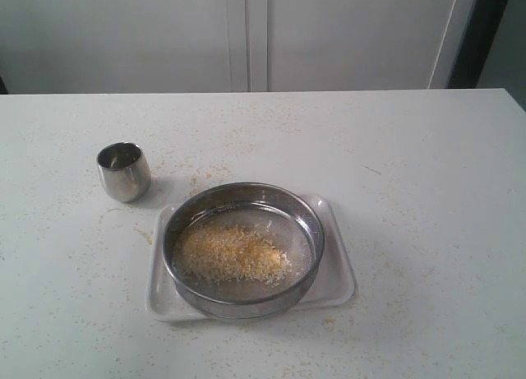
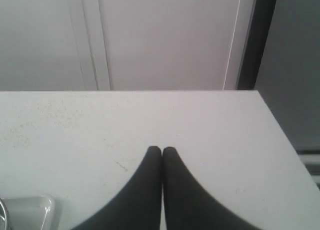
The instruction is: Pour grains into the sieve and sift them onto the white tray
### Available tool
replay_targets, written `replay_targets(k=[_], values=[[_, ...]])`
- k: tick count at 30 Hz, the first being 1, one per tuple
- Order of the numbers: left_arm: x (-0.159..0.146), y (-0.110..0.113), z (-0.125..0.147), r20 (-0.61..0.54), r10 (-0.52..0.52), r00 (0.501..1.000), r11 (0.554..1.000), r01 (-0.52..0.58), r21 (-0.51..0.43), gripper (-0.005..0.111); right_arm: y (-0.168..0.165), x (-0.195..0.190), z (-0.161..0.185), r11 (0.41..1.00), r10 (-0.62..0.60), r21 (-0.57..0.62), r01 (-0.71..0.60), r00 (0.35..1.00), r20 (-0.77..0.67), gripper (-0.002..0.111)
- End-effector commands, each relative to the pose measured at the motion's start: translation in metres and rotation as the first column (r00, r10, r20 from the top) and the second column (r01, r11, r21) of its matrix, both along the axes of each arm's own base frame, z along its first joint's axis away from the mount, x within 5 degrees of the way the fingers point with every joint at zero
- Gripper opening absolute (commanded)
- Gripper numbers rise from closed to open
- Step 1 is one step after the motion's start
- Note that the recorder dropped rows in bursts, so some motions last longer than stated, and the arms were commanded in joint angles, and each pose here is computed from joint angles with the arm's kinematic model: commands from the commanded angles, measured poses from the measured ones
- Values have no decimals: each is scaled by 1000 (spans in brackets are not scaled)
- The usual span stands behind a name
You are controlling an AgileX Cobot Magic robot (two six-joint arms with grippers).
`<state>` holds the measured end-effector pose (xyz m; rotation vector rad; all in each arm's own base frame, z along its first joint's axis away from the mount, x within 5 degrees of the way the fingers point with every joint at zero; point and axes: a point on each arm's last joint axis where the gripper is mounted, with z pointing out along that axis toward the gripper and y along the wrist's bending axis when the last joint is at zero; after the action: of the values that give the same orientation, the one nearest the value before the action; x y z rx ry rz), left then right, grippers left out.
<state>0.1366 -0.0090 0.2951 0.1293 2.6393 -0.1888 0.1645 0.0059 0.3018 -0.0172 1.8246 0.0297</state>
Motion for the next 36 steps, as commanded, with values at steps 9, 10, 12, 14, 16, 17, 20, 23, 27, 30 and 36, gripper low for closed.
replay_targets(k=[9,10,12,14,16,17,20,23,27,30,36], values=[[-2,-1,0,-2,1,1000,1000,-1,-8,0,9,76,-5,997,-6,74,32,944,-329,0],[-2,-1,0,-2,1,1000,1000,-1,-8,0,13,82,-8,997,6,69,19,937,-350,0],[-2,-1,0,-2,1,1000,1000,-1,-8,0,22,92,-13,999,41,43,-26,918,-394,0],[-2,-1,0,-2,1,1000,1000,-1,-8,0,30,100,-18,997,71,9,-75,889,-452,0],[-2,-1,0,-2,1,1000,1000,-1,-8,0,39,107,-21,995,90,2,-102,862,-499,0],[-2,-1,0,-2,1,1000,1000,-1,-8,0,43,111,-23,993,99,0,-116,849,-519,0],[-2,-1,0,-2,1,1000,1000,-1,-8,0,56,121,-30,988,126,-6,-156,819,-559,0],[-2,-1,0,-2,1,1000,1000,-1,-8,0,69,128,-38,981,151,-10,-194,792,-591,0],[-2,-1,0,-2,1,1000,1000,-1,-8,0,88,132,-48,967,191,-6,-255,739,-647,0],[-2,-1,0,-2,1,1000,1000,-1,-8,0,101,134,-52,957,229,17,-288,723,-652,0],[-2,-1,0,-2,1,1000,1000,-1,-8,0,109,138,-57,961,258,87,-264,727,-637,0]])
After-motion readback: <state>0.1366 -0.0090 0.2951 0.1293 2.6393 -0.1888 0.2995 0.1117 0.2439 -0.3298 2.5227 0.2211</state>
